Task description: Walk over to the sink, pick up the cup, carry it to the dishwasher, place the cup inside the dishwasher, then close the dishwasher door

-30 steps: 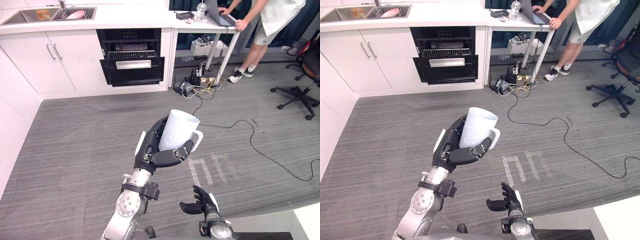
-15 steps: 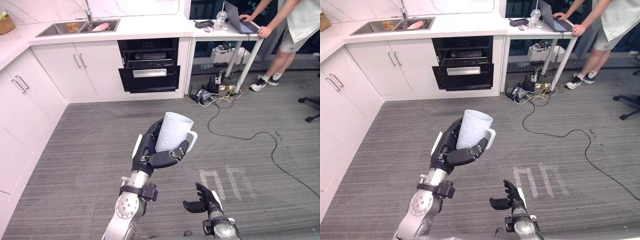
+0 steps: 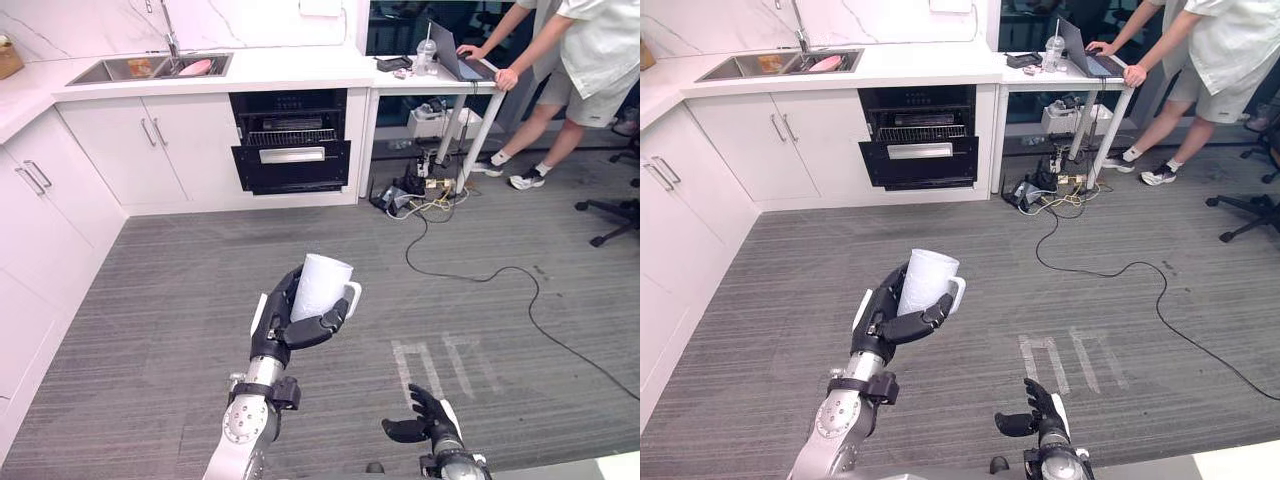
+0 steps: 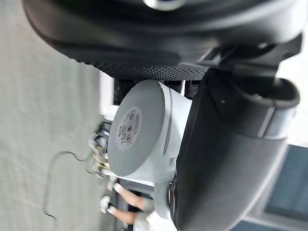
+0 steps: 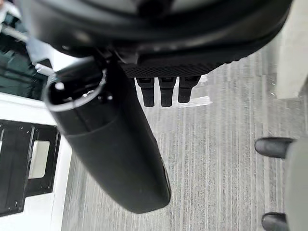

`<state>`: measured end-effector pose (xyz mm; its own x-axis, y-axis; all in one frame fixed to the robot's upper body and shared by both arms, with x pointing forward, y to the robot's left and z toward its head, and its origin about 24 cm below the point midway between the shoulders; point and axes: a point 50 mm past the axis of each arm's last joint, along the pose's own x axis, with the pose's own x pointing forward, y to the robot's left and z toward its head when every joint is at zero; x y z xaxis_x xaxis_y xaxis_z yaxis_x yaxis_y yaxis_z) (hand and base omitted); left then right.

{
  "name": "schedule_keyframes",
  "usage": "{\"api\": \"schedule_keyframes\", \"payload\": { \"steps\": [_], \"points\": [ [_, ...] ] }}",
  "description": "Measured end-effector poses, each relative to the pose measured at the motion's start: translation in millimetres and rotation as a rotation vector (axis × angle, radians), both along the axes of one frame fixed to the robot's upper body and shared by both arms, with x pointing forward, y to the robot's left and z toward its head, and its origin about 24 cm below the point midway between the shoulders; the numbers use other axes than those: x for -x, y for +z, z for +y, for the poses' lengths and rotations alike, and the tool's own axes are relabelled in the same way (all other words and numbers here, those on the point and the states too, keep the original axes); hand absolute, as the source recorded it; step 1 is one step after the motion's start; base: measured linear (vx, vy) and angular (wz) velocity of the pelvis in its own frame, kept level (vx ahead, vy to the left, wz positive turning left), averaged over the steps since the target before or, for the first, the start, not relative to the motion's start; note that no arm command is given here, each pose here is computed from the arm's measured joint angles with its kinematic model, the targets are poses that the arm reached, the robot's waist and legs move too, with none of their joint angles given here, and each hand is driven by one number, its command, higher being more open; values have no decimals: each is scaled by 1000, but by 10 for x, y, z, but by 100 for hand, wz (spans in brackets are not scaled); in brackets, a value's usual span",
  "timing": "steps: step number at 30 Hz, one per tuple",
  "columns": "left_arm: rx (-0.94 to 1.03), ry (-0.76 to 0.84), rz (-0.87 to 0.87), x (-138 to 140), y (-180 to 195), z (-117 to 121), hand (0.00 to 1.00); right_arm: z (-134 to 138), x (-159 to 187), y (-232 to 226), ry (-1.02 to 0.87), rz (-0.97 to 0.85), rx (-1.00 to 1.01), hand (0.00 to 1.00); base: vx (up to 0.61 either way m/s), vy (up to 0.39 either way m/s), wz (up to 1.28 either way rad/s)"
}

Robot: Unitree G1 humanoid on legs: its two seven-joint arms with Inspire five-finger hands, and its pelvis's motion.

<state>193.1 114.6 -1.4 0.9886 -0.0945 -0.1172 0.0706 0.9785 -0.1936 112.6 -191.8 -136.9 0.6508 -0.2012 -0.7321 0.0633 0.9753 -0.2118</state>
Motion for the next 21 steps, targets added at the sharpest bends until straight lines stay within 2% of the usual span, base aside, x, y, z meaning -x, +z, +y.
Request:
{"api": "schedule_keyframes", "payload": {
  "steps": [7,13,21],
  "points": [
    [-5,40,54,62,-80,85,30,-22,-126,51,-49,-47,-23,90,25,-87,37],
    [4,60,0,14,49,88,30,-8,-330,202,-48,-153,-14,90,-51,-61,47],
    [22,68,1,10,52,89,30,-50,-524,336,-71,-236,19,90,117,51,29]
  ]
}}
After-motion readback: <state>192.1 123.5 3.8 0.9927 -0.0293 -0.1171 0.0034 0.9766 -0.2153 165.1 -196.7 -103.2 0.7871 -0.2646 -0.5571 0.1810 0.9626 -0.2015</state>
